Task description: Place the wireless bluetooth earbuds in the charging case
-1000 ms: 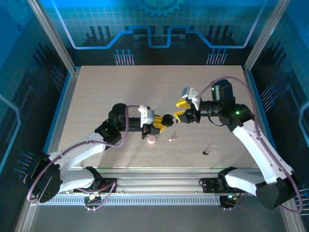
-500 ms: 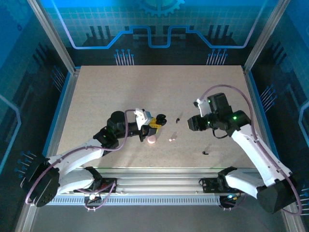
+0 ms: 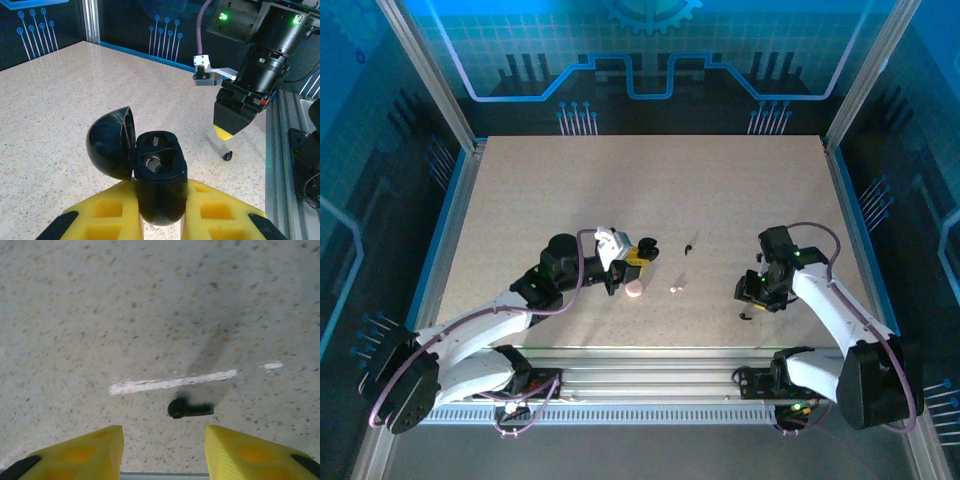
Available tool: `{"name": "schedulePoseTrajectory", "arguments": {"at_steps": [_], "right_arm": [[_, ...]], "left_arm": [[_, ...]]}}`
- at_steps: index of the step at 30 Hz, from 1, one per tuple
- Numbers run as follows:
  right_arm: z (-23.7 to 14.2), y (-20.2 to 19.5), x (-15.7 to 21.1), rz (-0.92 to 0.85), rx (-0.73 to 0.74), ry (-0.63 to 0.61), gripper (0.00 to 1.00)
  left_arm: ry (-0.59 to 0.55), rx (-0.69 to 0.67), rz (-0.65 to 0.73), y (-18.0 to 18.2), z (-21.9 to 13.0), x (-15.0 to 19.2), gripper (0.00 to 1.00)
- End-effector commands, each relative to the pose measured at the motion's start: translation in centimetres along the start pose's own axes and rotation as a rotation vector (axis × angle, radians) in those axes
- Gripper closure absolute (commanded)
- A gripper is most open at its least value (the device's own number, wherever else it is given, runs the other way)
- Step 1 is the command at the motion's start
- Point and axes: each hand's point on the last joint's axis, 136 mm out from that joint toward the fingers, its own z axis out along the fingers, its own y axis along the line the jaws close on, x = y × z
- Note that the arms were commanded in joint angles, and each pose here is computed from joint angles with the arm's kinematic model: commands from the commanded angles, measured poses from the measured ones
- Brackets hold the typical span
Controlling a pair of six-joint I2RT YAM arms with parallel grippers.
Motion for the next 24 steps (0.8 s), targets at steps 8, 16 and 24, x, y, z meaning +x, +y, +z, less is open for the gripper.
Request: {"name": "schedulePoseTrajectory", "arguments": {"at_steps": [8, 16, 24], "right_arm": [[-0.7, 6.0, -5.3, -0.046, -0.059, -0.072, 0.53], [1.2, 11.8, -8.6, -0.114, -0.051, -0.061, 0.56], [4.2, 15.6, -11.9, -0.103, -0.008, -0.079, 0.6]], "left_arm": [[0.03, -0.151, -0.074, 3.0, -0.1, 1.1, 0.91], [0.007, -0.291, -0.193, 6.8, -2.6, 1.3, 0.91], [0.008, -0.346, -0.218, 8.8, -4.0, 1.9, 0.9]]}}
